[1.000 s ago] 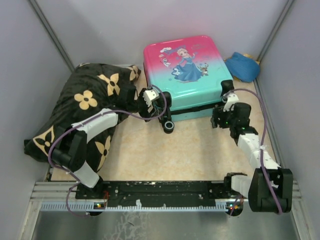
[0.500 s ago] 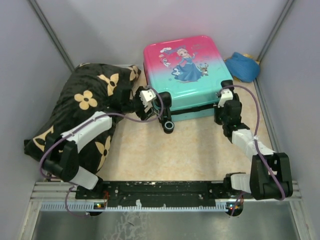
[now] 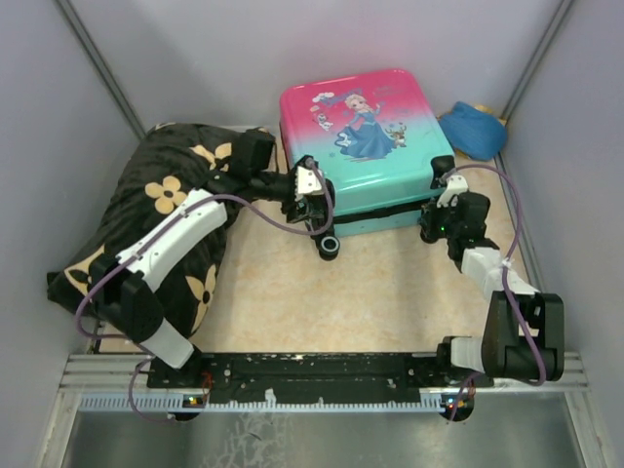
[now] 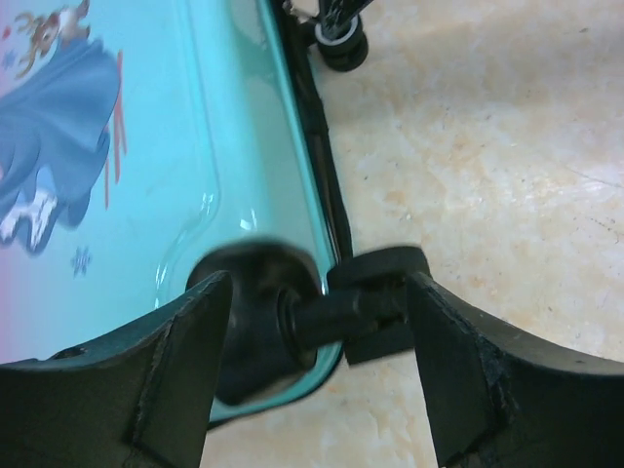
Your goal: Pack the luggage
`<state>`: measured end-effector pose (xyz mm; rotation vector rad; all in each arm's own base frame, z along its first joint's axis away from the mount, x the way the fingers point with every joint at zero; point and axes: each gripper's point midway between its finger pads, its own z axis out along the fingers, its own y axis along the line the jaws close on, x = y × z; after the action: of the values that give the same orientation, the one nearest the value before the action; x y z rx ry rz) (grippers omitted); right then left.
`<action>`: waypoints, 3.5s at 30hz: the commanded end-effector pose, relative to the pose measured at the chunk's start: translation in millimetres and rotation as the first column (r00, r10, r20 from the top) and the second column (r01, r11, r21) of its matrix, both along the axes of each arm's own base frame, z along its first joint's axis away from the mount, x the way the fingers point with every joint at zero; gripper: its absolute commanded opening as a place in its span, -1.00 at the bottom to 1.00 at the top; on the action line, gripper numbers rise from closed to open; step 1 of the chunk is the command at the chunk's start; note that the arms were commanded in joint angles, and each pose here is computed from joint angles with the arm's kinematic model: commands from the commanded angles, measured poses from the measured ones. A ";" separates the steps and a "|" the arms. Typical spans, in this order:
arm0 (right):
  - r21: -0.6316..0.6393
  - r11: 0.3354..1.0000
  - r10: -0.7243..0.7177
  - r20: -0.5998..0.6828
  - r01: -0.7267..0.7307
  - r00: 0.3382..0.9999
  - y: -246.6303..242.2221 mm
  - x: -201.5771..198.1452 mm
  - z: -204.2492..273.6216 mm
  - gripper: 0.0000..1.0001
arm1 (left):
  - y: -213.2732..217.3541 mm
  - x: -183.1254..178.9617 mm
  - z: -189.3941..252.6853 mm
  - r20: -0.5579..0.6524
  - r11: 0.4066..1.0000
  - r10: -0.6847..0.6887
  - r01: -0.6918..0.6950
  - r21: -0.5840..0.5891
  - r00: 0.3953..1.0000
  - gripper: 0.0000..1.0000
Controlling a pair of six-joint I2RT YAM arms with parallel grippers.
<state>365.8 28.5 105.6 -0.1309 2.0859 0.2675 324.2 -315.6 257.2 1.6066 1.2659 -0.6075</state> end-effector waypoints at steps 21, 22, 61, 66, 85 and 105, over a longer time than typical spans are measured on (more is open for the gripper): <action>-0.074 0.978 -0.189 0.070 0.194 0.980 -74.4 4.5 35.2 -1.00 | -18.4 2.7 -92.8 -0.028 0.924 0.030 -0.017 0.383 0.999 -0.25; -0.082 0.976 -0.196 0.076 0.202 0.978 -80.3 5.6 36.9 -1.00 | -11.6 3.9 -94.8 -0.024 0.918 0.034 -0.022 0.395 0.999 -0.26; -0.009 0.993 0.118 0.192 -0.119 0.974 -158.1 163.6 66.2 -1.00 | 64.3 23.4 -149.0 -0.083 0.827 0.154 -0.082 0.557 0.985 -0.55; -0.006 0.983 0.183 0.211 -0.186 0.960 -138.3 181.0 68.8 -1.00 | 63.3 28.9 -148.1 -0.082 0.825 0.171 -0.098 0.556 0.982 -0.55; 0.271 0.826 0.477 0.128 -0.493 0.869 25.2 105.1 48.2 -1.00 | 108.3 19.7 -109.1 -0.203 0.880 0.251 -0.136 0.455 0.946 -0.23; 0.410 0.712 0.569 0.140 -0.570 0.810 164.2 16.1 47.1 -1.00 | -6.4 -62.4 5.6 -0.580 0.944 0.302 -0.321 0.073 0.756 0.62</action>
<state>406.4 132.4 115.3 -0.3567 2.0026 0.9581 296.0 -300.3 255.0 1.2565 1.8462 -0.8138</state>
